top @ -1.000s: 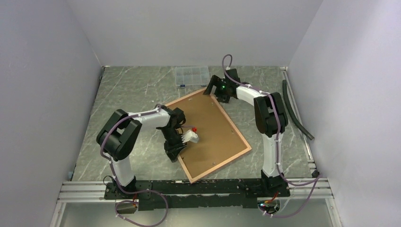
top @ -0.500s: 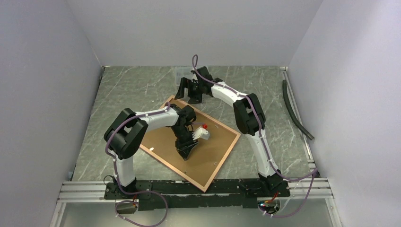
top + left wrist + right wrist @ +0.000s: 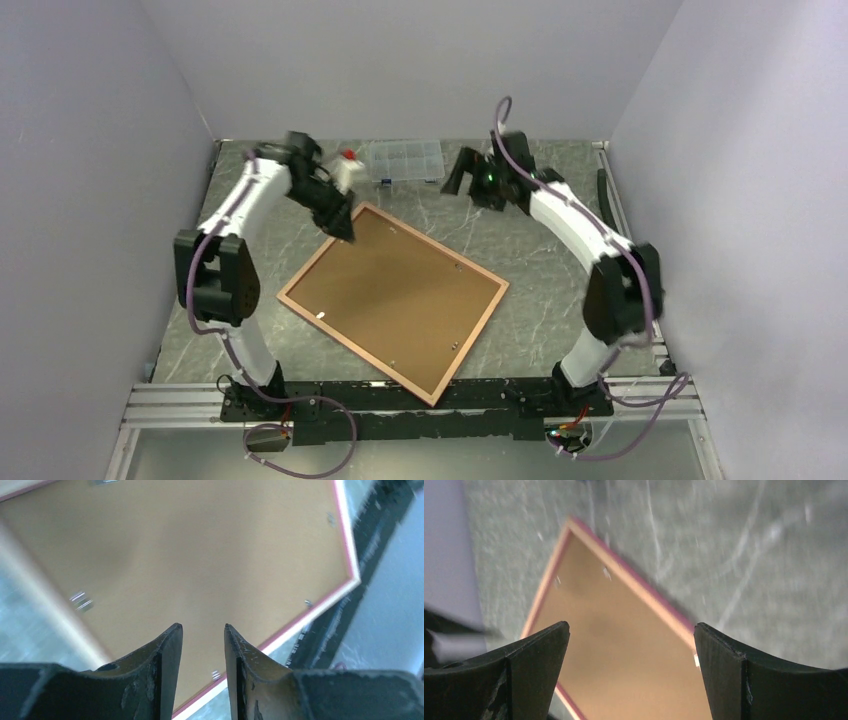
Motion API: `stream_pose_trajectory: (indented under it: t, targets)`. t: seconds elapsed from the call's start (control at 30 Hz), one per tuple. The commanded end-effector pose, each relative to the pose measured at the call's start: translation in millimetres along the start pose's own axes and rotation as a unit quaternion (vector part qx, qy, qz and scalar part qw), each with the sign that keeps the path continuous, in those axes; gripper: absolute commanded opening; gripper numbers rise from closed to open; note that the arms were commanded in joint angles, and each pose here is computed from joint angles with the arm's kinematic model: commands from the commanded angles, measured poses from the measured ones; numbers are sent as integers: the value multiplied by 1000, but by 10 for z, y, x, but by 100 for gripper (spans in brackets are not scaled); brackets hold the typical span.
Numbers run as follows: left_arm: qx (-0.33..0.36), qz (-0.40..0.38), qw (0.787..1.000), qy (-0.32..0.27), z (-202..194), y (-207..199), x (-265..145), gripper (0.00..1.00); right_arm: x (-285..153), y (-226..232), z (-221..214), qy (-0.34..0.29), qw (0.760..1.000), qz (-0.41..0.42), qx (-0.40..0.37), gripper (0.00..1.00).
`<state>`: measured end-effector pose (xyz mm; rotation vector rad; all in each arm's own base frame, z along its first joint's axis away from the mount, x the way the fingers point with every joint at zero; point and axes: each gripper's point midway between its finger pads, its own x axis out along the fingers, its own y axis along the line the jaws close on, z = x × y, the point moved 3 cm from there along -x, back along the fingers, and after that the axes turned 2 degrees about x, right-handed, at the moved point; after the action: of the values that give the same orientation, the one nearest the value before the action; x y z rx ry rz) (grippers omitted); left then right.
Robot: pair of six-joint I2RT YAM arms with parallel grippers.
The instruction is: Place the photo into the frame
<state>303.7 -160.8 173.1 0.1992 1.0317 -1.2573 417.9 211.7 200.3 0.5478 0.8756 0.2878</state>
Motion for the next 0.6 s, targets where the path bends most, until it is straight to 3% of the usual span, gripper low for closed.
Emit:
stream_pose_trajectory:
  t: [0.0,0.13,0.23,0.57]
  targets:
    - [-80,90,992,-37,-237,742,-554,42,-370,-364,-856,36,998,-33,36,100]
    - [-179,160,969,-50,-653,1499,-787,42,-685,-472,-1388,58,995,-2,78,100]
    - [-214,170,961,-49,-901,1723,-785,41,-808,-640,-1709,90,991,-15,96,100]
    - [-245,100,964,-26,-1287,1502,-342,36,-921,-914,-2175,145,983,-29,110,100]
